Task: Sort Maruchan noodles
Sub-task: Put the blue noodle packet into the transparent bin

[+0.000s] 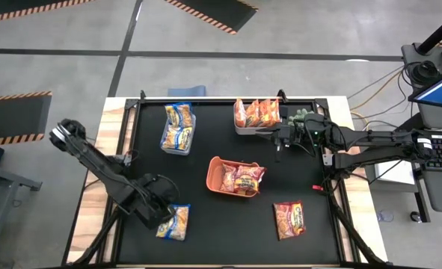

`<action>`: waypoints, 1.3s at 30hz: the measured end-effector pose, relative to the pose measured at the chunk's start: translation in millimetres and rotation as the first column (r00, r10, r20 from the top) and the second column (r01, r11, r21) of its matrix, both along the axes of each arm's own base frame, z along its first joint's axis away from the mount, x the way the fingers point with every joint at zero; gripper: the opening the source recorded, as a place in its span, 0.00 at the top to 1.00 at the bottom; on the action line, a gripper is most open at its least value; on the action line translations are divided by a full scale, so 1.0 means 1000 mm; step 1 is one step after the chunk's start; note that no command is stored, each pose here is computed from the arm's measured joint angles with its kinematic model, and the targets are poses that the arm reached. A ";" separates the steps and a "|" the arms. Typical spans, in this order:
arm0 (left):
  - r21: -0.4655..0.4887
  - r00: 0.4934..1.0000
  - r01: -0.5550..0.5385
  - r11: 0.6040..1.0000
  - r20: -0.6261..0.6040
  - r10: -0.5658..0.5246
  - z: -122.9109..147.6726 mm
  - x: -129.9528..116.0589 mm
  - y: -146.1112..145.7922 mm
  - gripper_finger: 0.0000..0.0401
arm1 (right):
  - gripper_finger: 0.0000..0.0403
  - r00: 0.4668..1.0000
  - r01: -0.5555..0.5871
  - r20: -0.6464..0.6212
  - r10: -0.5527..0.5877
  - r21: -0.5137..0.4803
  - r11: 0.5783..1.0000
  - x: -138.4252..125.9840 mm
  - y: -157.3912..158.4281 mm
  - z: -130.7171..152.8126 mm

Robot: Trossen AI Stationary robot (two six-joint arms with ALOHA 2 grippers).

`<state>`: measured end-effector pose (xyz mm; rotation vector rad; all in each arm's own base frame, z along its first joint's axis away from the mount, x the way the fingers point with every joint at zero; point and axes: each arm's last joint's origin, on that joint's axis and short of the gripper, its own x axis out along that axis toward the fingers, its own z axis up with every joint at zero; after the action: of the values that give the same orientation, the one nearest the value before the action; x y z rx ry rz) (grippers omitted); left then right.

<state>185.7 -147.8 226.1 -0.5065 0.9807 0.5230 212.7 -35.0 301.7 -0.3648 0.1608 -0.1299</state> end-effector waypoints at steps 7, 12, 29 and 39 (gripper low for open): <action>-0.259 0.950 -0.311 0.914 -0.066 0.304 -0.004 -0.017 0.012 0.80 | 0.92 1.000 -0.001 -0.001 0.001 -0.008 1.000 0.000 0.000 0.000; -0.363 0.908 -0.406 0.839 -0.269 0.323 -0.011 -0.021 0.007 0.68 | 0.92 1.000 -0.001 -0.001 0.001 -0.007 1.000 0.000 0.000 0.000; -0.319 0.935 -0.305 0.897 -0.280 0.219 -0.055 0.005 -0.020 0.30 | 0.92 1.000 0.000 0.000 0.000 -0.003 1.000 0.000 0.000 0.000; -0.291 0.946 -0.276 0.916 -0.249 0.206 -0.068 0.009 -0.022 0.41 | 0.92 1.000 0.000 0.000 0.000 0.000 1.000 0.000 0.000 0.000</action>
<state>194.9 -170.2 157.7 -0.8887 1.2268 0.6534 212.7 -35.0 301.7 -0.3651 0.1613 -0.1301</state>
